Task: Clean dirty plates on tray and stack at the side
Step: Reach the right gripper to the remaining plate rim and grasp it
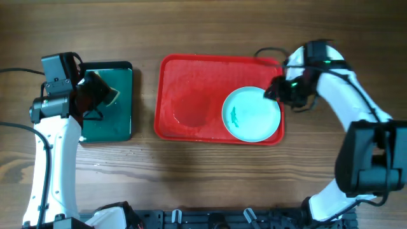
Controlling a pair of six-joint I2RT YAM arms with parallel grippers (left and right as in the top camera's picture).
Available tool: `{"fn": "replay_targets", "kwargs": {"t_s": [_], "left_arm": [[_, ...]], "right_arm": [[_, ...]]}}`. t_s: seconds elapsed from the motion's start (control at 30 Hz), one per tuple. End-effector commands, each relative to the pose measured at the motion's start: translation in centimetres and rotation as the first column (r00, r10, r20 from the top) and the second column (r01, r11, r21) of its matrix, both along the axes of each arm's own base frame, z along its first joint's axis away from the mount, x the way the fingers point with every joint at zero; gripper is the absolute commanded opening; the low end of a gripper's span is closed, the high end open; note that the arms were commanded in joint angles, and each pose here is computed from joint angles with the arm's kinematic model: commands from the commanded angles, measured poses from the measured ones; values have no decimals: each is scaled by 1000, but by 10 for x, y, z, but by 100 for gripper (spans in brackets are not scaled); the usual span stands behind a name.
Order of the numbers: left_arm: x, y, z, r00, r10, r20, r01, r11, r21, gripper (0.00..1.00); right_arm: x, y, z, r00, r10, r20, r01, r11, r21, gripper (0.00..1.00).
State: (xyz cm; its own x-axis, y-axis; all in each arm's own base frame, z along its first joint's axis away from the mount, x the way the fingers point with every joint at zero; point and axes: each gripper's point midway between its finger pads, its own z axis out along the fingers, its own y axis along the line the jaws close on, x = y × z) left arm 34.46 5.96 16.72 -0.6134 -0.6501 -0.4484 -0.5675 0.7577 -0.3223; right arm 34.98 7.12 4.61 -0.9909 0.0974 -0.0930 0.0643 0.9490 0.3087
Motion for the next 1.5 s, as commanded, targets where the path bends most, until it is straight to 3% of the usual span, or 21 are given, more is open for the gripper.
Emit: {"fn": "replay_targets", "kwargs": {"t_s": [0.0,0.2,0.4,0.7,0.83,1.07,1.13,1.23,1.37,1.47], "left_arm": [[0,-1,5,1000,5,20,-5,1000,-11,4],[1,-1,5,1000,5,18,-5,1000,-12,4],[1,-1,5,1000,5,18,-5,1000,-12,4],[1,-5,5,1000,-10,22,10,999,-33,4],[1,-5,5,1000,-10,22,10,999,-33,4],[2,-7,5,1000,-16,24,17,999,-42,4],[2,-7,5,1000,-16,24,17,999,-42,4],[2,-7,5,1000,-16,24,17,999,-42,4],[2,-7,5,1000,-16,25,17,999,-43,4],[2,-7,5,1000,-16,23,17,999,-43,4]], "right_arm": [[-2,-28,-2,999,47,24,-36,940,-341,65],[-3,-31,-3,998,66,25,-50,918,-393,65],[-24,-3,-17,987,158,-31,-160,959,-232,58],[-43,-7,-34,988,135,-80,-150,961,-234,53],[-38,2,-33,990,131,-56,-140,972,-189,37],[-13,34,-26,998,48,39,-45,997,-59,26],[-13,38,-26,997,68,47,-65,995,-77,34],[-8,16,-29,995,69,72,-52,975,-218,36],[1,15,-28,954,276,121,-235,933,-274,30],[1,16,-31,948,296,113,-257,927,-274,26]]}}
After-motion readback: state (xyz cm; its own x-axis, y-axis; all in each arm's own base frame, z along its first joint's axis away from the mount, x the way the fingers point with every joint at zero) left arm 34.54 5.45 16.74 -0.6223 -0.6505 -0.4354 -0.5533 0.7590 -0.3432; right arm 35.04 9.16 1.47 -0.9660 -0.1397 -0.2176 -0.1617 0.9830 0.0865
